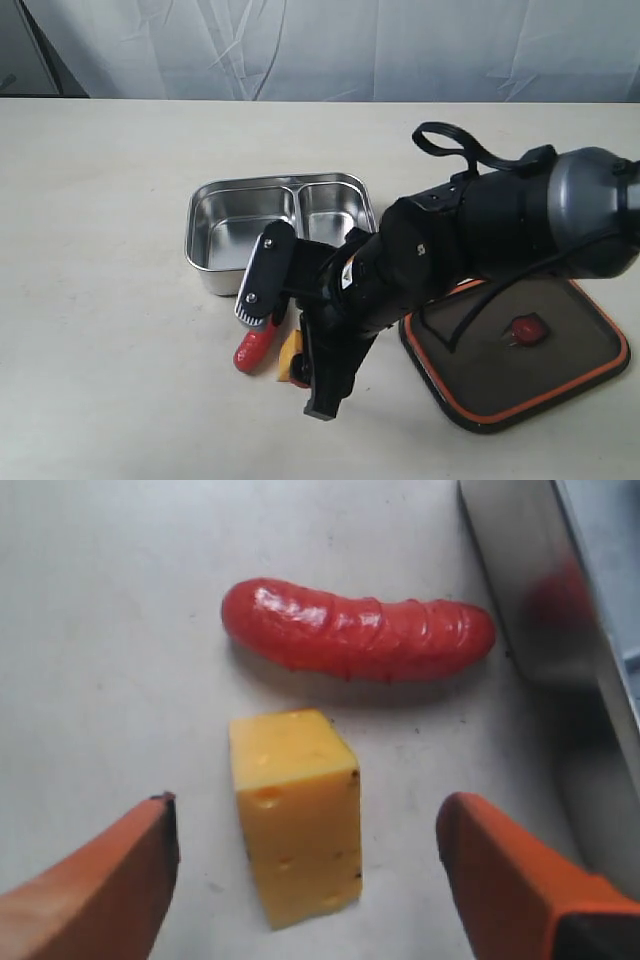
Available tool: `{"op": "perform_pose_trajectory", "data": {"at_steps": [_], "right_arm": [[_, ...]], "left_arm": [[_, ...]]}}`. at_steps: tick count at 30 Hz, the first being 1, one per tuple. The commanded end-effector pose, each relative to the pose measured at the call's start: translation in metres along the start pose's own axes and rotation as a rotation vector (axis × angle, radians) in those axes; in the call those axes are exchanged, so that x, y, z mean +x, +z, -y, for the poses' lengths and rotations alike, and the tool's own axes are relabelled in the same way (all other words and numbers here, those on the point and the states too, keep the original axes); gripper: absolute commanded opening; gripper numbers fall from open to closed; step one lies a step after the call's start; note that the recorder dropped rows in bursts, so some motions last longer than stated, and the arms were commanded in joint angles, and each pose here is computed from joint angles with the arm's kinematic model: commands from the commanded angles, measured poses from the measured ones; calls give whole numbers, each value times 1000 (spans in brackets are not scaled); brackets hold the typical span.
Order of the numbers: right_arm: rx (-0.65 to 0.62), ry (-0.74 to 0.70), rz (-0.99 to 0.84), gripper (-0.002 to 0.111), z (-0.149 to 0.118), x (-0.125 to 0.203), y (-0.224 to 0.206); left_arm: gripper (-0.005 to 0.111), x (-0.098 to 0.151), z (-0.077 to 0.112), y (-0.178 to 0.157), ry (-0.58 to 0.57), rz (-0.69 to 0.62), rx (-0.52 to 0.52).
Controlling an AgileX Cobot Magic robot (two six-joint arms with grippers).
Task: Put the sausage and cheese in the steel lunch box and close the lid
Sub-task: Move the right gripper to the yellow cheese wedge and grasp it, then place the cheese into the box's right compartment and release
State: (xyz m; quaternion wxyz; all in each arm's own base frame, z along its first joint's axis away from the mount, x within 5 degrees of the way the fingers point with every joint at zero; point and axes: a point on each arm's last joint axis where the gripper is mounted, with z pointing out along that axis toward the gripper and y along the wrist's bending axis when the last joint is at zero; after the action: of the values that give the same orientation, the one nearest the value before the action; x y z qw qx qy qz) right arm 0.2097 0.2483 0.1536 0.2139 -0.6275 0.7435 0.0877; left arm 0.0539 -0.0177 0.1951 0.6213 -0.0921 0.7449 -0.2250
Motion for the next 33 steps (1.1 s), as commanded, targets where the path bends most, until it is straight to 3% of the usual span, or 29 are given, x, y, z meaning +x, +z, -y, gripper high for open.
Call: {"op": "perform_pose_trajectory", "data": {"at_steps": [1,10,13,15,20,28,33], "right_arm": [[11,0,-5,71,2,1,10],[21,21,-15,70,3,5,29],[23,48,-6,63,3,5,30],[18,74,0,50,3,4,30],[-37,141,-21,-1,-2,6,30],[-88,169,-12,-1,-7,0,4],[110,194,228,-1,9,-23,-41]], "left_arm": [[0,1,0,0,5,3,2],[0,1,0,0,5,3,2],[0,1,0,0,5,3,2],[0,1,0,0,5,3,2],[0,1,0,0,5,3,2],[0,1,0,0,5,3,2],[0,1,0,0,5,3,2]]}}
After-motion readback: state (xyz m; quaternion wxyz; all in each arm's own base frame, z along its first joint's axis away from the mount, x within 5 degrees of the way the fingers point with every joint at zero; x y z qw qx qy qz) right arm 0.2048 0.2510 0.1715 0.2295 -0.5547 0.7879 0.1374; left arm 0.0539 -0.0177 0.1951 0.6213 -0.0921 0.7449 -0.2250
